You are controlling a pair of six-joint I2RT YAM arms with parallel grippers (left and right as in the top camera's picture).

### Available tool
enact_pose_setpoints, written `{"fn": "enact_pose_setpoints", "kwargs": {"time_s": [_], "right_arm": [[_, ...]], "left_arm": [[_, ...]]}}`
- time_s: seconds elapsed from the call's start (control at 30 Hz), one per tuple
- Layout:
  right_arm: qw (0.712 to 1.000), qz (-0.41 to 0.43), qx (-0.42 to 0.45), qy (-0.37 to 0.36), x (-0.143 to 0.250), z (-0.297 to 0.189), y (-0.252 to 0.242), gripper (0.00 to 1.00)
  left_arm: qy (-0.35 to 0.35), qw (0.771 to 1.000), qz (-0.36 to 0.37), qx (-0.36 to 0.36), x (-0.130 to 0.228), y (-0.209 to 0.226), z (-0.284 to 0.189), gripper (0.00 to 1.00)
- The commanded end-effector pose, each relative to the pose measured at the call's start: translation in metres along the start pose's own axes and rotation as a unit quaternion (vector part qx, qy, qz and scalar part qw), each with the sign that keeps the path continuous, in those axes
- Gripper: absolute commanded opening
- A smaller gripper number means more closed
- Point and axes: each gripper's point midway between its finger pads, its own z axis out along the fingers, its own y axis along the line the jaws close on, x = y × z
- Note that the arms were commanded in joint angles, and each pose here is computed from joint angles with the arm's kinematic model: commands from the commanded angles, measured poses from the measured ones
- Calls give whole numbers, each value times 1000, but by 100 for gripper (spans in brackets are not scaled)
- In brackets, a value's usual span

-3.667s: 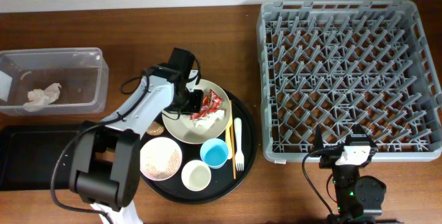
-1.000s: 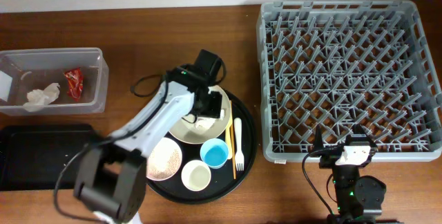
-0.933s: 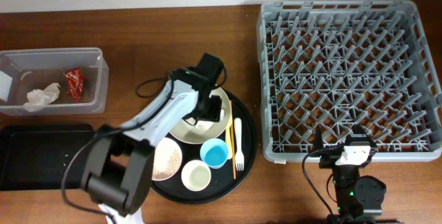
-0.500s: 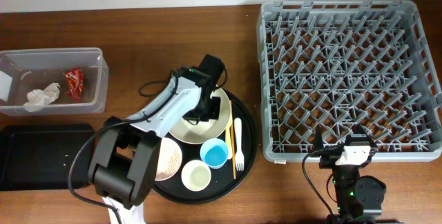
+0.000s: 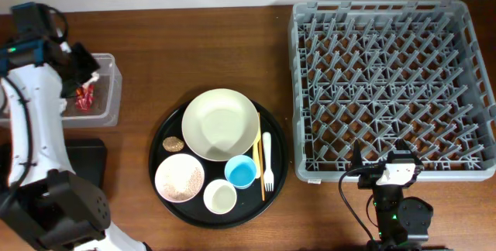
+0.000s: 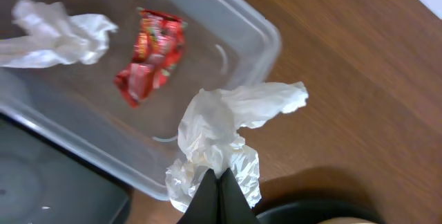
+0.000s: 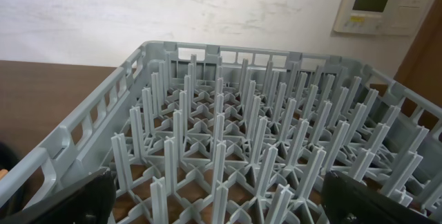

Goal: Sort waste into correct bins and load items into the dishwasher rack
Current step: 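Carry the tissue left and drop it into the clear bin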

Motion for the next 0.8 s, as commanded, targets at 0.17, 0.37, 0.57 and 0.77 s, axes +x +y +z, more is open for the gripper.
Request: {"fn": "enact_pose_setpoints", "kwargs": {"time_s": [0.17, 0.37, 0.57, 0.77], "right_arm": [[1000, 2, -1, 2, 2, 0, 1, 98], [1000, 2, -1, 2, 2, 0, 1, 98], [1000, 2, -1, 2, 2, 0, 1, 98], [1000, 2, -1, 2, 2, 0, 1, 98]], "left_arm": [[-39, 997, -56, -38, -28, 55, -8, 0], [-68, 994, -57, -59, -41, 62, -9, 5], [-96, 991, -59, -77, -53, 68, -12, 73], [-35, 998, -32, 51, -21, 8, -26, 67]]}}
